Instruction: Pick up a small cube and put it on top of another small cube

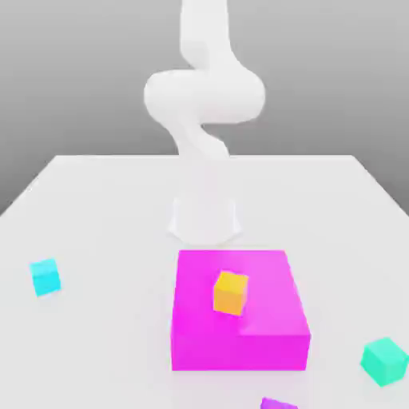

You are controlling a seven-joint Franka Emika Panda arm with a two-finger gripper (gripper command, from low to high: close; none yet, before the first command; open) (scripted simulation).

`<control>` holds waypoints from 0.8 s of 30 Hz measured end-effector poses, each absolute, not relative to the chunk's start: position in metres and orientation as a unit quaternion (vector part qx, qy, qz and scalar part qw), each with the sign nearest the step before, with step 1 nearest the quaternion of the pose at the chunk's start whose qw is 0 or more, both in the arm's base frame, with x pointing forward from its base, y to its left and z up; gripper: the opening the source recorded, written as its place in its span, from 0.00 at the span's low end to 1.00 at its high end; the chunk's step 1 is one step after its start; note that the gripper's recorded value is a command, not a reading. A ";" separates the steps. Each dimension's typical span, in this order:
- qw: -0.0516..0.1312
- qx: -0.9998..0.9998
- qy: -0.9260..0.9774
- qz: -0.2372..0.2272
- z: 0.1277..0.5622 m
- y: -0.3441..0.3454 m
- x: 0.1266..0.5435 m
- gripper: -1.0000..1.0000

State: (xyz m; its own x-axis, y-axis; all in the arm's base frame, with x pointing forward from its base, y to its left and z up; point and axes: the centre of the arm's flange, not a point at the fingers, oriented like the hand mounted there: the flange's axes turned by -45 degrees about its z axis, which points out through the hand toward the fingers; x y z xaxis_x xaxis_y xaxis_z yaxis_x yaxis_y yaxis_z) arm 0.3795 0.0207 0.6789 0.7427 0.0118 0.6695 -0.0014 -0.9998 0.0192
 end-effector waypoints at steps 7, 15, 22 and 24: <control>0.034 0.961 0.039 0.272 0.572 0.083 0.453 0.50; 0.043 0.979 0.092 0.177 0.435 0.155 0.490 0.50; 0.032 0.984 0.146 0.093 0.312 0.223 0.478 0.50; 0.025 0.985 0.157 0.069 0.278 0.237 0.469 0.50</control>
State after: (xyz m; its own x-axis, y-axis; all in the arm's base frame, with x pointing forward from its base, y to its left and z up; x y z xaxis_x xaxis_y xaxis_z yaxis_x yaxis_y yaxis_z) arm 0.4691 0.2369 0.2783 0.9414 0.3123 0.1272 0.3053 -0.9496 0.0715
